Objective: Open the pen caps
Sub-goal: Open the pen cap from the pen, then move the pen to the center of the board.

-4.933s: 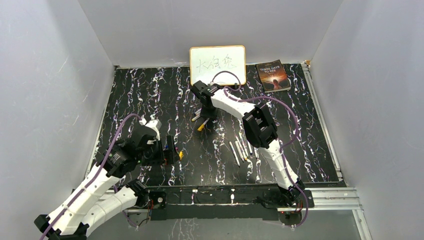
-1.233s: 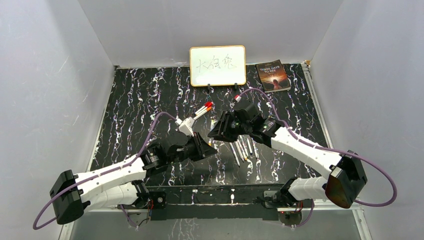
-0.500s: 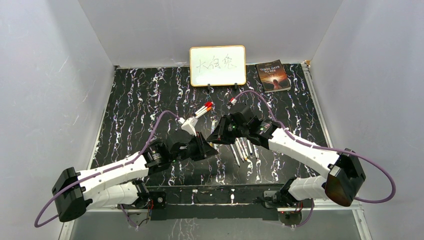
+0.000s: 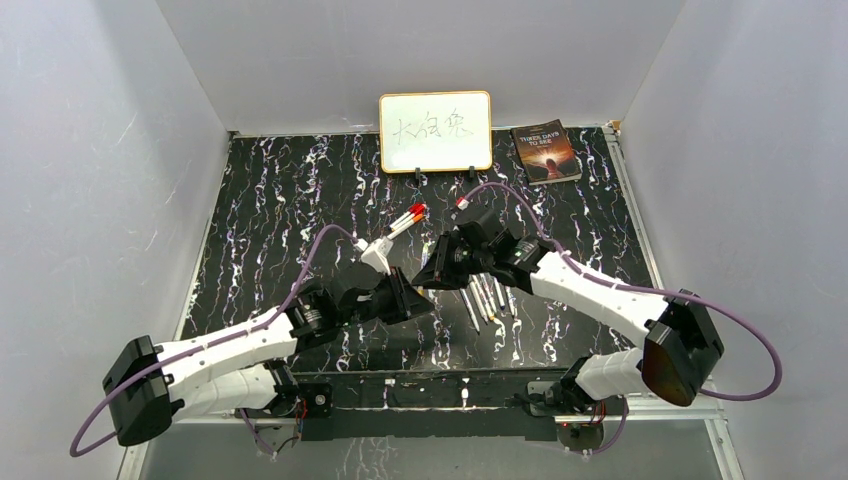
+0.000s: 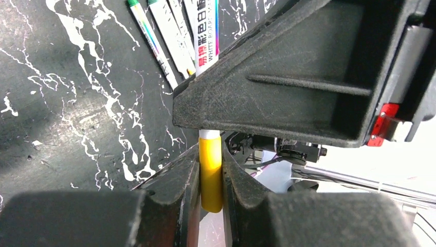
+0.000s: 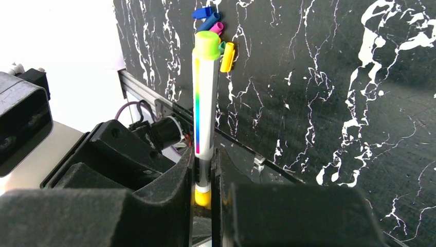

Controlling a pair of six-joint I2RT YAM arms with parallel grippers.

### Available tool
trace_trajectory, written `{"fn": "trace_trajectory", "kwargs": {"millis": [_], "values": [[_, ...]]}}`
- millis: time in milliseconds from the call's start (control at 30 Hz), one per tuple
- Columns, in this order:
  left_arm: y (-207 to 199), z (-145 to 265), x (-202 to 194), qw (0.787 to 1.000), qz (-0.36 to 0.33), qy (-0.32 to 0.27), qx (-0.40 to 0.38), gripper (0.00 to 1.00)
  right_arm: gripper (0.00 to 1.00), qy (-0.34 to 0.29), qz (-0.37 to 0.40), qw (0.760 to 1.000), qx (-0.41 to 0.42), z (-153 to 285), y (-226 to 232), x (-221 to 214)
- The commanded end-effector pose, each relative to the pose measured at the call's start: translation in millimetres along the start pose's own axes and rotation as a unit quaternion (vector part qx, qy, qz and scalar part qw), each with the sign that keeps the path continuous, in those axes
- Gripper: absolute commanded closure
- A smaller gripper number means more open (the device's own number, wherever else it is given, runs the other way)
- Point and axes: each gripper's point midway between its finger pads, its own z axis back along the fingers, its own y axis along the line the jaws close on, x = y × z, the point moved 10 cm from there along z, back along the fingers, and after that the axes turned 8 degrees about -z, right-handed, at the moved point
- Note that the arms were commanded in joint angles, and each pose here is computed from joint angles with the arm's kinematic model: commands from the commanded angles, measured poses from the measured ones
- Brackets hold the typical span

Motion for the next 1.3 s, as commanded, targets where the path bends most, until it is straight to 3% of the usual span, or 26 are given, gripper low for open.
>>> {"fn": "trace_trajectory", "kwargs": {"millis": [0, 367, 667, 900, 1267], "values": [[-8, 17, -12, 0.997, -0.005, 0.053, -0.059, 0.85, 1.00, -0.095, 0.003, 0.995, 0.030, 11, 14, 50], [-4, 22, -27, 0.994, -0.001, 0.087, -0.068, 0.85, 1.00, -0.167, -0.021, 0.985, 0.033, 50, -1, 137], [4, 38, -33, 0.994, 0.010, 0.108, -0.028, 0.84, 1.00, -0.153, 0.051, 0.987, -0.016, 62, -2, 152], [11, 51, -35, 0.994, 0.010, 0.113, 0.004, 0.82, 1.00, -0.071, 0.131, 0.984, -0.093, 47, -12, 124], [10, 52, -33, 0.994, 0.012, 0.107, 0.008, 0.81, 1.00, 0.032, 0.232, 0.948, -0.214, -13, -25, 30]]}}
